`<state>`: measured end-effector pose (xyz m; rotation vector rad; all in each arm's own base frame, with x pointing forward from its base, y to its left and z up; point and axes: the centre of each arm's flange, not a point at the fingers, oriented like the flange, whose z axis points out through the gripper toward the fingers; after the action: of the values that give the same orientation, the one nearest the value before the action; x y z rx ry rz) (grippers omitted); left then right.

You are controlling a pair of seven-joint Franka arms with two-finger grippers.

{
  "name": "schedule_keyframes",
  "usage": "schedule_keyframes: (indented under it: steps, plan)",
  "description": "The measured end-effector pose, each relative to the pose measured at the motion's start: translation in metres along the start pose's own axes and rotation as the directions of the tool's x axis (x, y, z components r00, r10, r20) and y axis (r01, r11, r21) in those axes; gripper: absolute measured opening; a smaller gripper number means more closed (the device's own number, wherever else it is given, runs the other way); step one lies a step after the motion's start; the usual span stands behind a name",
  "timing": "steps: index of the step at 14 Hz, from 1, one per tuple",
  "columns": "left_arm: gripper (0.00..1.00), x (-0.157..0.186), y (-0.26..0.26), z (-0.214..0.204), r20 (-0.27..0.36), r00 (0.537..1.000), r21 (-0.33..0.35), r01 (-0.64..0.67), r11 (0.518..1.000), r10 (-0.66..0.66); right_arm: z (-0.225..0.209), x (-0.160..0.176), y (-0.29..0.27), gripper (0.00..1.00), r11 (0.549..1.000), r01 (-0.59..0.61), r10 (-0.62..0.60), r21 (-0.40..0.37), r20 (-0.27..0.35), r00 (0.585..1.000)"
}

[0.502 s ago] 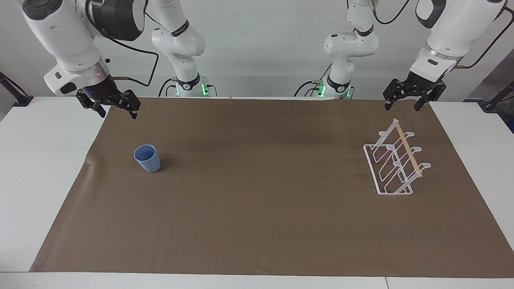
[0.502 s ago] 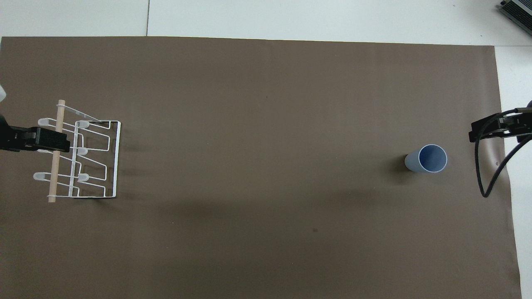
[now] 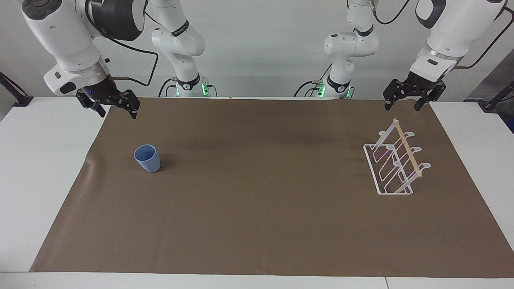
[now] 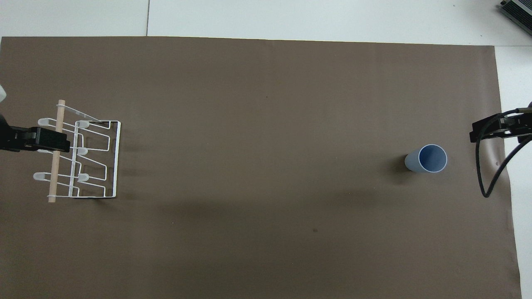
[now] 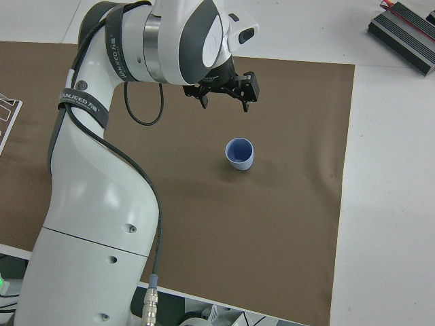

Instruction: Hang cup on cup holder

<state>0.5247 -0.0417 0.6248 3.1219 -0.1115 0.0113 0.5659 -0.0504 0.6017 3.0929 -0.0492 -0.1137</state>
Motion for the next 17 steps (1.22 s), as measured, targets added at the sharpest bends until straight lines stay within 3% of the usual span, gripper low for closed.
schedule_keyframes:
  steps: [6, 9, 12, 17]
  plan:
    - [1.00, 0.000, 0.000, 0.002, 0.004, 1.000, 0.000, 0.000, 1.000, 0.000, 0.005, -0.002, -0.001, 1.00, 1.000, 0.001, -0.001, -0.002, 0.009, 1.000]
    - [1.00, 0.000, 0.000, 0.002, 0.005, 1.000, 0.000, 0.000, 1.000, 0.000, 0.018, -0.002, -0.008, 1.00, 1.000, 0.012, -0.012, -0.009, -0.031, 0.999]
    - [1.00, 0.000, 0.000, 0.003, 0.006, 1.000, 0.000, 0.000, 1.000, 0.000, 0.049, -0.004, -0.024, 1.00, 0.999, 0.037, -0.039, -0.020, -0.087, 0.995]
    - [1.00, 0.000, 0.000, 0.003, 0.006, 1.000, 0.000, 0.000, 1.000, 0.000, 0.099, -0.006, -0.032, 1.00, 0.998, 0.053, -0.055, -0.023, -0.108, 0.993]
